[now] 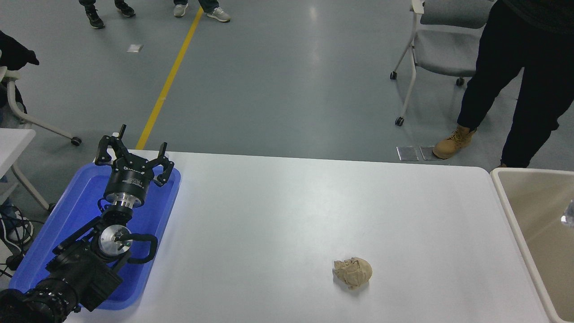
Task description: Pick up foil plate and place in dustbin
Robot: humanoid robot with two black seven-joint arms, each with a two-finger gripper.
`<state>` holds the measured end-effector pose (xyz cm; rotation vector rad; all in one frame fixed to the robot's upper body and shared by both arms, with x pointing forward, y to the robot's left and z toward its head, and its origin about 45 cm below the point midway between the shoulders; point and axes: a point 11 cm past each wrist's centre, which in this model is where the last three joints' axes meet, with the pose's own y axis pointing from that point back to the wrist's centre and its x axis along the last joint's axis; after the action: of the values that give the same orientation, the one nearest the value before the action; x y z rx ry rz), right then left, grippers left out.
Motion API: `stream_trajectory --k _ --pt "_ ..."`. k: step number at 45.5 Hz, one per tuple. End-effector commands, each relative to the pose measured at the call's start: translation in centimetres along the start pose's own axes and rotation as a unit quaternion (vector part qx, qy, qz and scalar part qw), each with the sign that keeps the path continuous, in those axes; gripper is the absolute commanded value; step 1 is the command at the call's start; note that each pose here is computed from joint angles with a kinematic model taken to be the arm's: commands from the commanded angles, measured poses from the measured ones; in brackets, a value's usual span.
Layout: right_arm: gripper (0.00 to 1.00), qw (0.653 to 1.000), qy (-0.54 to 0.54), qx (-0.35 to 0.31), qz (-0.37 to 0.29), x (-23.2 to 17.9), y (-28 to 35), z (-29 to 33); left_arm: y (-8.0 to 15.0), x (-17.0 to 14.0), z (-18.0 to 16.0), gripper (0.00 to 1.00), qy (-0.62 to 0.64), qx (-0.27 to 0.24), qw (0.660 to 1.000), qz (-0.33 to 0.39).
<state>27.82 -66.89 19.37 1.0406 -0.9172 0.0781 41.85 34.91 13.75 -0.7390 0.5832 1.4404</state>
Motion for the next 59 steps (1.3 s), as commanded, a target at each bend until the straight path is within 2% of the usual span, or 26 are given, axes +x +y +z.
stream_trajectory --k 1,15,37,38,42,43,47,49,59 --pt "0.00 1.000 -0.006 0.008 -0.013 -4.0 -1.5 -1.0 0.0 0.0 0.0 1.00 0.000 0.000 1.000 0.000" --pt "0.00 0.999 -0.015 0.017 -0.026 -7.3 -2.4 -1.9 0.0 0.0 0.0 1.00 0.000 0.000 1.000 0.000" --pt "0.00 0.999 -0.018 0.014 -0.023 -7.4 -2.4 -1.7 0.0 0.0 0.0 1.00 0.000 0.000 1.000 0.000" --pt "0.06 0.999 -0.021 0.014 -0.022 -7.3 -2.3 -1.6 0.0 0.0 0.0 1.00 0.000 0.000 1.000 0.000" --pt "0.60 0.999 -0.036 0.017 -0.009 -6.9 -2.3 -1.6 0.0 0.0 0.0 1.00 0.000 0.000 1.000 0.000" --pt "0.69 0.999 -0.039 0.018 -0.006 -6.8 -2.3 -1.6 0.0 0.0 0.0 1.00 0.000 0.000 1.000 0.000" --pt "0.93 0.999 -0.046 0.019 0.003 -6.6 -2.3 -1.7 0.0 0.0 0.0 1.00 0.000 0.000 1.000 0.000" --pt "0.99 0.999 -0.047 0.019 0.005 -6.5 -2.3 -1.6 0.0 0.0 0.0 1.00 0.001 0.000 1.000 0.000" --pt "1.00 0.998 -0.049 0.027 0.020 -4.7 -2.0 -2.3 0.0 0.0 0.0 1.00 0.000 0.000 1.000 0.000"
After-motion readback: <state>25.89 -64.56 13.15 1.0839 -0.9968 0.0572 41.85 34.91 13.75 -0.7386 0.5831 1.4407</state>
